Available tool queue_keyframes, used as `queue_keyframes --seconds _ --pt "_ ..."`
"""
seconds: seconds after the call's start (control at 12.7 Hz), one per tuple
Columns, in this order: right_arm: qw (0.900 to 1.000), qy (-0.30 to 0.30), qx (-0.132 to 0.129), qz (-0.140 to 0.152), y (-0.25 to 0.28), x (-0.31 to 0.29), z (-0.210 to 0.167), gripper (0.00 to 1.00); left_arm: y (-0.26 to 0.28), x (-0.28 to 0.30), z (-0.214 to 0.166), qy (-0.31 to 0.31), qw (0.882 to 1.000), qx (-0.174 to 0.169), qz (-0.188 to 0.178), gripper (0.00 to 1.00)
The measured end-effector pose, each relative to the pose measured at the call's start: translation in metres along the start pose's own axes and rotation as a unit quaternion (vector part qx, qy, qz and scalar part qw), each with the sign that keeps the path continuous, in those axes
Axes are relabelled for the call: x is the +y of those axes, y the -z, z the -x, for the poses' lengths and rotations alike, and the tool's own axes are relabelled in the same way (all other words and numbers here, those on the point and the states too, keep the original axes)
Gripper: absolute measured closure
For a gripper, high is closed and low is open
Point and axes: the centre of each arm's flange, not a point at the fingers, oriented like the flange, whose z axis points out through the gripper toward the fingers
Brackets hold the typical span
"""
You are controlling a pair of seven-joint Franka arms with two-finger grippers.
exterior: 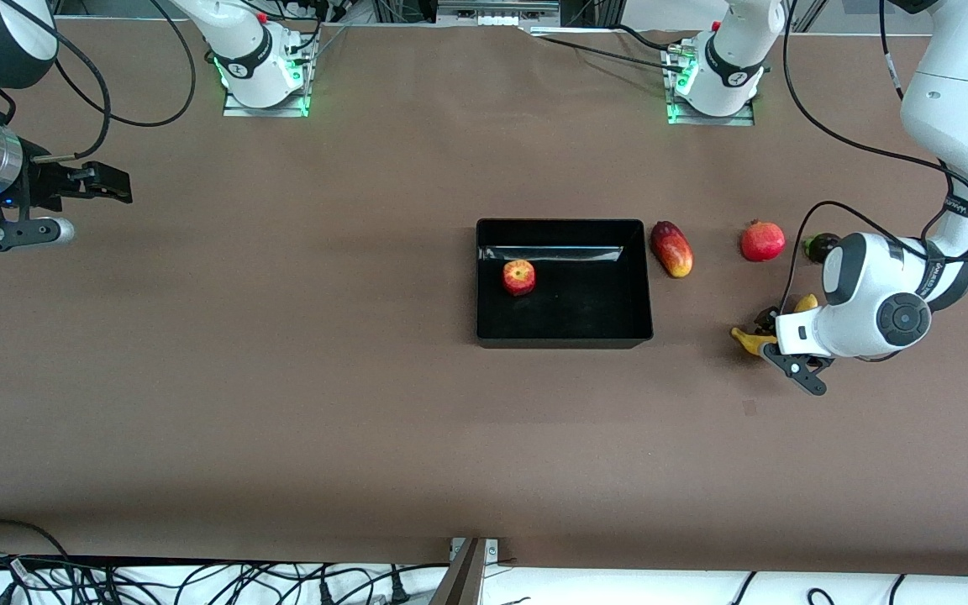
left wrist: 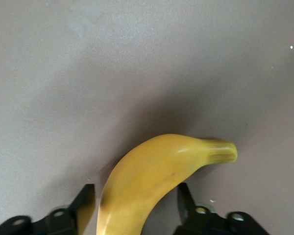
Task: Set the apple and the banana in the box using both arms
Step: 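Lower the left gripper onto the yellow banana and close it, then lift the banana with the left gripper and carry it over the box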
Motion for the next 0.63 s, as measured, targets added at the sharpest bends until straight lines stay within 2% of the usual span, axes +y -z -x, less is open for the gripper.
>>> queue_keyframes --seconds 0.16,0.24,0.39,0.63 --pt "1.000 0.000 0.000 0.000 0.000 0.000 0.000 0.00 0.000 -0.001 0.001 -0.005 1.000 0.000 0.000 0.58" --pt "1.000 0.000 0.000 0.000 0.000 0.000 0.000 0.00 0.002 0.000 -0.001 -0.007 1.000 0.001 0.000 0.65" --pt "1.000 0.000 0.000 0.000 0.000 0.000 0.000 0.00 0.011 0.011 -0.010 -0.017 1.000 -0.004 0.006 0.65" --pt "1.000 0.000 0.000 0.000 0.000 0.000 0.000 0.00 0.059 0.053 -0.037 -0.049 0.999 -0.017 0.014 0.65"
